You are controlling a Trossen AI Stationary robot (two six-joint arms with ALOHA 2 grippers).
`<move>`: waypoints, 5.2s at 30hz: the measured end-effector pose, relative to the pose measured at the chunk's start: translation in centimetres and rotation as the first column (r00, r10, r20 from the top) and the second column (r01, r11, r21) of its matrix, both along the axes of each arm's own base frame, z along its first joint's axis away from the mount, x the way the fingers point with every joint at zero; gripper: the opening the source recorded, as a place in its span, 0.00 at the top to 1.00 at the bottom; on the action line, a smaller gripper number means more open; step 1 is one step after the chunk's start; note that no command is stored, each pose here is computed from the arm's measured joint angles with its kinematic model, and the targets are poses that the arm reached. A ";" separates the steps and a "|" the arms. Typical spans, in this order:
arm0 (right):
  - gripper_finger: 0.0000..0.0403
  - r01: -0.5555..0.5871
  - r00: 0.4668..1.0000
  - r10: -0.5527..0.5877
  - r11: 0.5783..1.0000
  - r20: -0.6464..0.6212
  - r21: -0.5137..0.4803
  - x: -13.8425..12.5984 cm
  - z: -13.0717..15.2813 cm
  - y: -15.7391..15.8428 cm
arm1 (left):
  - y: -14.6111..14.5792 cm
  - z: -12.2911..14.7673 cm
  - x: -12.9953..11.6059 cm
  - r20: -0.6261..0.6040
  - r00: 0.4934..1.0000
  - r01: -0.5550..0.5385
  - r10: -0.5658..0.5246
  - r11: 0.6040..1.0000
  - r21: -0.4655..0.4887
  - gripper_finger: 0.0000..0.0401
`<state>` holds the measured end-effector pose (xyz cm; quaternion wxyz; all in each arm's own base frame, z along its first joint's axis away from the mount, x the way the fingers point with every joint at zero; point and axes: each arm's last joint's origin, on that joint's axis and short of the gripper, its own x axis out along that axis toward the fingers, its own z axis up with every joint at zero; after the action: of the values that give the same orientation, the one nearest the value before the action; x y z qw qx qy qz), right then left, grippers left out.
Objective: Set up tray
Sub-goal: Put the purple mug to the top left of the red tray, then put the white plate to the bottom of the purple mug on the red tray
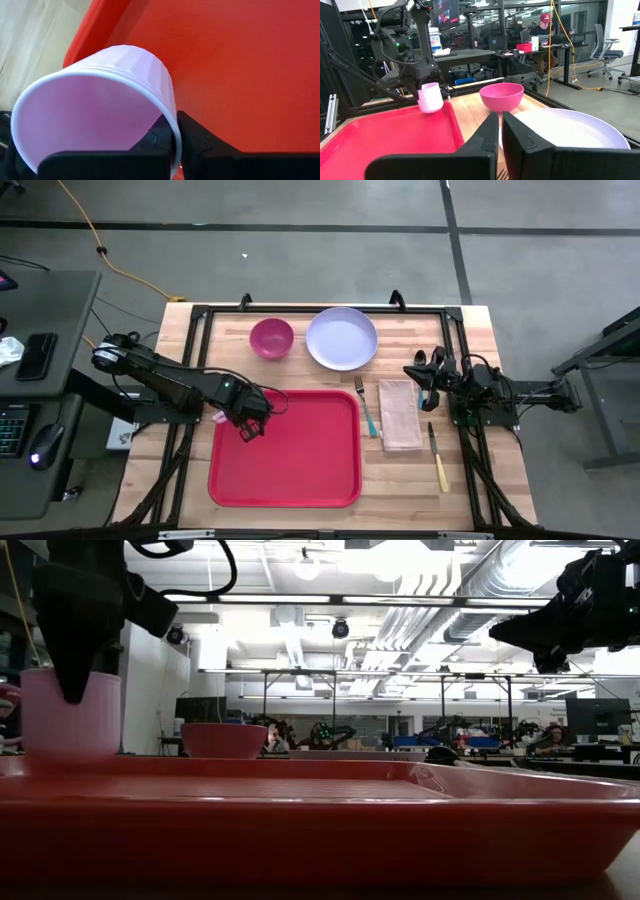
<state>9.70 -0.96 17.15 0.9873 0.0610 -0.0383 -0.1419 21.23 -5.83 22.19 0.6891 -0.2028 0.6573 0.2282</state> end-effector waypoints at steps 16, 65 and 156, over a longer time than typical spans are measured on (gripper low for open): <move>1.00 -0.001 1.000 0.001 1.000 0.000 0.000 0.0 0.0 0.0 | -0.1 0.0 0.1 0.003 1.000 0.000 0.000 1.000 -0.030 0.83; 1.00 -0.003 1.000 0.002 0.999 0.012 0.038 0.0 0.0 0.0 | 0.1 -1.3 -0.9 -0.078 0.997 -0.029 0.027 0.999 -0.023 0.83; 1.00 -0.002 1.000 0.002 0.999 0.012 0.039 0.0 0.0 0.0 | 0.4 12.9 1.4 0.278 0.959 -0.009 -0.051 0.978 0.210 0.83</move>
<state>9.70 -0.96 17.16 0.9858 0.0812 -0.0413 -0.1413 22.67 -5.40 35.05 0.7953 -0.1526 0.5271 0.2576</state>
